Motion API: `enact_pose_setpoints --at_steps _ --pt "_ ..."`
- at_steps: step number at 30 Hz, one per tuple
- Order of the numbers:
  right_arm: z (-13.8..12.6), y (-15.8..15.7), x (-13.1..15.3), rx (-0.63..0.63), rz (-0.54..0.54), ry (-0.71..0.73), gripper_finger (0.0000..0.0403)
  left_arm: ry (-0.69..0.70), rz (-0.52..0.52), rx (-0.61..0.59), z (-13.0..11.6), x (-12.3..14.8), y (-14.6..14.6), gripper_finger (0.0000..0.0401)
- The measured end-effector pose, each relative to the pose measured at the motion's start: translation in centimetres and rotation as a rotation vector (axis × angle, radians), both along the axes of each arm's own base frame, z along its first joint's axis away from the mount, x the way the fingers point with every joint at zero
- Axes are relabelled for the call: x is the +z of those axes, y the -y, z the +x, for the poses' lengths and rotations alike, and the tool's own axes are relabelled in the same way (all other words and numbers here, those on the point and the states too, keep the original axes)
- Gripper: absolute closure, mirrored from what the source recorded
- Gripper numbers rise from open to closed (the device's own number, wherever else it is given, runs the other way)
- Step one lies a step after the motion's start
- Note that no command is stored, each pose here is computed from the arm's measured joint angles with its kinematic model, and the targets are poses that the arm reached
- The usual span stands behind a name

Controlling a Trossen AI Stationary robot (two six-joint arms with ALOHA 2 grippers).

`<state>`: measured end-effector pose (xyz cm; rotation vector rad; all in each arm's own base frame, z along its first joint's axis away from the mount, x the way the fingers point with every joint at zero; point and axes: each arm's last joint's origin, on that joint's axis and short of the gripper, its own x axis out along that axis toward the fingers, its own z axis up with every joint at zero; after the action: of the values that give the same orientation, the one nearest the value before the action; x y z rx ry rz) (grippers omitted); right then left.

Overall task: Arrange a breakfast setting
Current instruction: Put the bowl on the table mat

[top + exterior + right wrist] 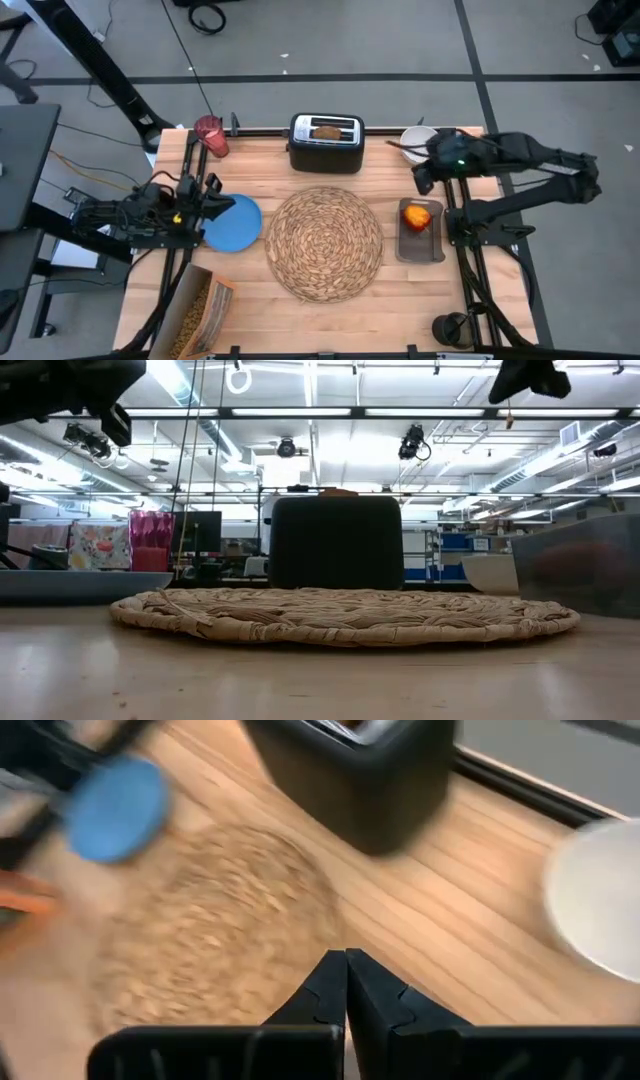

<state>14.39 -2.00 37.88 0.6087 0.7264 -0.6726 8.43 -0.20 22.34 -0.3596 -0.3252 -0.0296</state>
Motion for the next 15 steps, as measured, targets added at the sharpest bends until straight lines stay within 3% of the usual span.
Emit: enact_pose_setpoints --at_steps 8,15 --pt "3.9 4.5 1.3 -0.078 0.038 -0.333 0.0363 0.008 -0.112 -0.038 -0.1 0.1 0.0 0.0374" --pt "5.1 10.9 -1.5 -0.115 0.126 -0.518 0.0288 0.01 -0.141 -0.049 -0.1 0.2 0.0 0.0374"
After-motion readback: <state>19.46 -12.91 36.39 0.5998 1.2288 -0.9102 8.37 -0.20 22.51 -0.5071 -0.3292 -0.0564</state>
